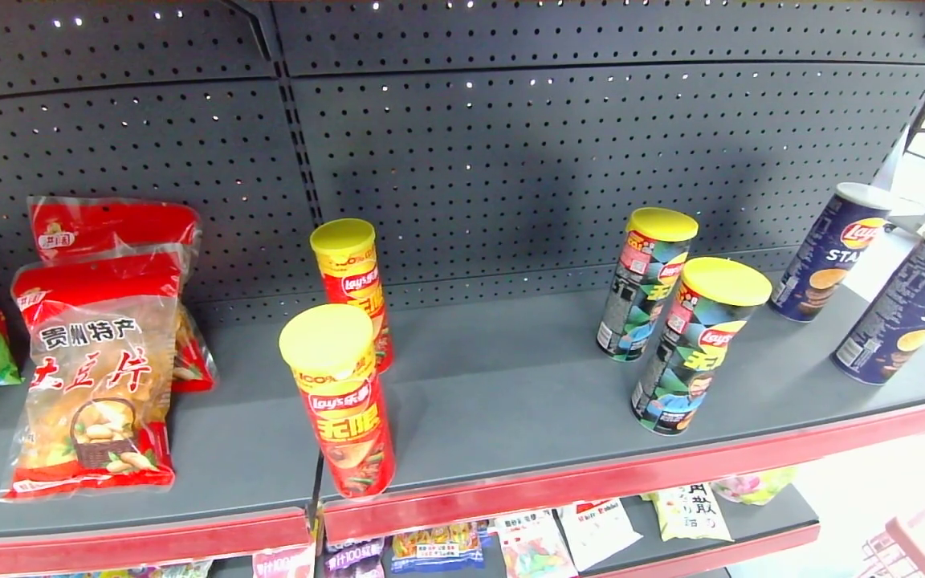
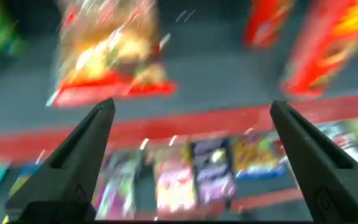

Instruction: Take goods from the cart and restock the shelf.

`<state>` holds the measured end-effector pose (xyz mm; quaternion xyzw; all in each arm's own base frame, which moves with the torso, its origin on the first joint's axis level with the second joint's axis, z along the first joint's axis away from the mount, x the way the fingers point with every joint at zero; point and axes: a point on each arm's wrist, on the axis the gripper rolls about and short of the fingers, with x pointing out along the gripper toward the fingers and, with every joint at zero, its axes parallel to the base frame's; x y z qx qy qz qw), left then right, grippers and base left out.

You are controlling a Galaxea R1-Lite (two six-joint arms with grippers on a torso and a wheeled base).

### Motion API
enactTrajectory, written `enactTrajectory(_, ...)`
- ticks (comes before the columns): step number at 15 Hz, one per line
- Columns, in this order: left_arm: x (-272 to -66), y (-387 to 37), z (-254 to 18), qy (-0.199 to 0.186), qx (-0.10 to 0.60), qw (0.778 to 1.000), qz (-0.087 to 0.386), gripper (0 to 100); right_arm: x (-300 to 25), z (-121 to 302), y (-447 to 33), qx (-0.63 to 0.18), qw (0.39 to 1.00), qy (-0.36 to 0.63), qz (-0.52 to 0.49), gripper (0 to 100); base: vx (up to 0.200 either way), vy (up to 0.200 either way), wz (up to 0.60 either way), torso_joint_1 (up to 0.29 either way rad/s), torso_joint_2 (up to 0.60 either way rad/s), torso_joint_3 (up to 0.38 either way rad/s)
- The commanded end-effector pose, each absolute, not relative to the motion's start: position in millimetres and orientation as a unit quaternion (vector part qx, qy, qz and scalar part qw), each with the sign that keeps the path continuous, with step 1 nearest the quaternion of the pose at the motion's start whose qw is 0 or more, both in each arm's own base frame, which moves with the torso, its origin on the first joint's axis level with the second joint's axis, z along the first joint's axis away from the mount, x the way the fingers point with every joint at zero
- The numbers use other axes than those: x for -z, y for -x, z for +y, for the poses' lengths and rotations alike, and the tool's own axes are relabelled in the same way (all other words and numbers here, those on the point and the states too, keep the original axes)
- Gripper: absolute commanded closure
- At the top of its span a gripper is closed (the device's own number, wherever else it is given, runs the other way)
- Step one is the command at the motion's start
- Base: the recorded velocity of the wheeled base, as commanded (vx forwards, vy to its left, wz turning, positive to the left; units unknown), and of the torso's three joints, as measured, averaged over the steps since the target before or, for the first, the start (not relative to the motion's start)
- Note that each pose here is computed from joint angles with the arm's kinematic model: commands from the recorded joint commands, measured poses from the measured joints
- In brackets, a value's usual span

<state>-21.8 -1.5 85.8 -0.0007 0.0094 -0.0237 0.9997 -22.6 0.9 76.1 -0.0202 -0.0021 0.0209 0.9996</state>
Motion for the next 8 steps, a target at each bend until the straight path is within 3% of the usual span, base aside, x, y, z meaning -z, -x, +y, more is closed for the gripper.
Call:
enactTrajectory(1,-74.5,23.0,-1.3,-0.001,0.034,0.999,0.006,0,-76.1,1.0,22.7,-0.021,1.0,0.019,-0.003,0,0.0,0.0,0.0,0.0,0.0,0.0)
enactTrajectory(8,-74.8,23.0,-1.3,-0.001,0.034,0.999,0.005,0,-76.0,0.9,22.7,-0.021,1.0,0.008,-0.002,0,0.0,0.0,0.0,0.0,0.0,0.0)
